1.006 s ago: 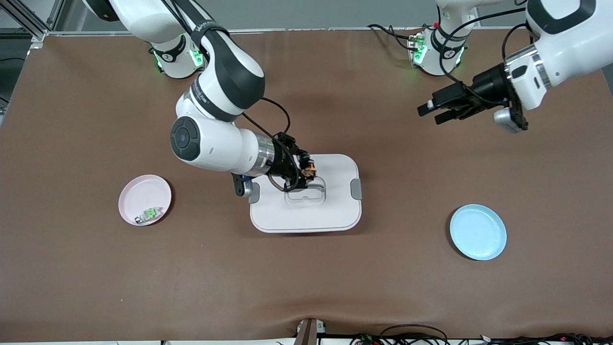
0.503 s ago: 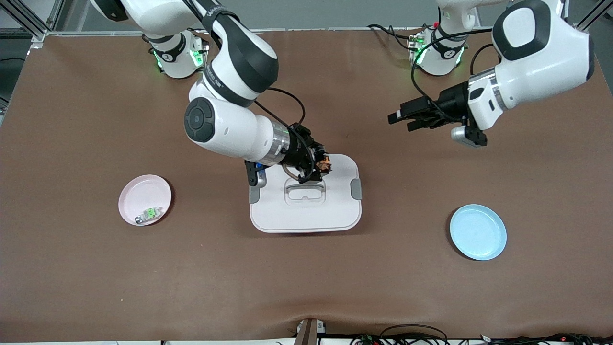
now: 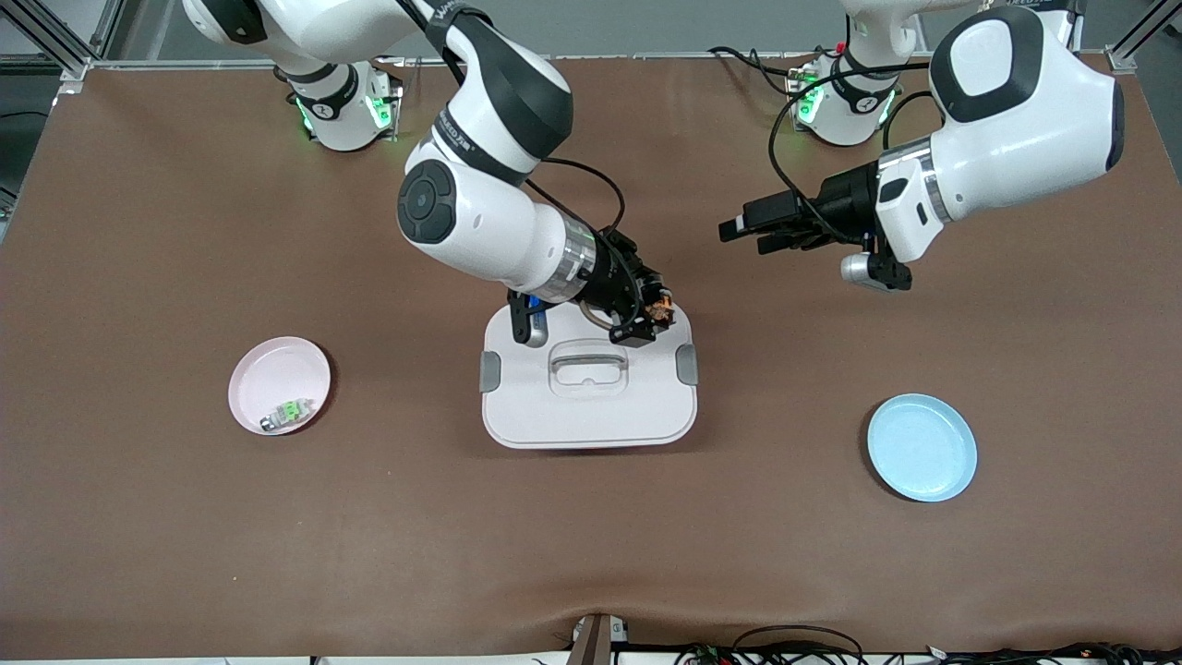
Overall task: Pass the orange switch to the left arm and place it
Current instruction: 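Grasp the switch with the left gripper from the right gripper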
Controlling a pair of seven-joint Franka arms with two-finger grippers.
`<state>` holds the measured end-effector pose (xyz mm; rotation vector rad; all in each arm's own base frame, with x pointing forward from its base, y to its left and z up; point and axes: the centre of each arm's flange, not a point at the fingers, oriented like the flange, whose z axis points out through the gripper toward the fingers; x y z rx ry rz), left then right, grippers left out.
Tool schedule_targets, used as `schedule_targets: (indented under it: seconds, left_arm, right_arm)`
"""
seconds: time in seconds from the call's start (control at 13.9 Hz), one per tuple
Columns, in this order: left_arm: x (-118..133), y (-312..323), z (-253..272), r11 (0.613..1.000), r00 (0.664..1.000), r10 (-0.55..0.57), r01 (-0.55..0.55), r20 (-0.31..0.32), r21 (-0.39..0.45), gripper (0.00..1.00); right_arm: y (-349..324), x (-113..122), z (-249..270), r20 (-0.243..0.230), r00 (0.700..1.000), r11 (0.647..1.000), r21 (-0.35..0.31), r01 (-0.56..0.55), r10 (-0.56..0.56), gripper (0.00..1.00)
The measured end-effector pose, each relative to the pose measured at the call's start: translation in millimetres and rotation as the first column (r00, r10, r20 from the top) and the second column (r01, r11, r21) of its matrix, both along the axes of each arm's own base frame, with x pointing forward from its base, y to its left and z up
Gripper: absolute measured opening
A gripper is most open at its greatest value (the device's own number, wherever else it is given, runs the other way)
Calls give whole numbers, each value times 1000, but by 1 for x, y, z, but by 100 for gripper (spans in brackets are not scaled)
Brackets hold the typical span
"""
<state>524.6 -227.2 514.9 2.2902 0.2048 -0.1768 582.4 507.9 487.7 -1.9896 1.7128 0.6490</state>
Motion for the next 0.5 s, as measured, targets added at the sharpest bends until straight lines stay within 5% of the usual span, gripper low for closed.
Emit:
schedule_targets:
  seconds: [0.5]
  left_arm:
    - [16,-22,-14,1000,1000,14,-14,-5,-22,100]
  right_arm:
    - [8,-3,6,-3,999,998,19,53,-53,72]
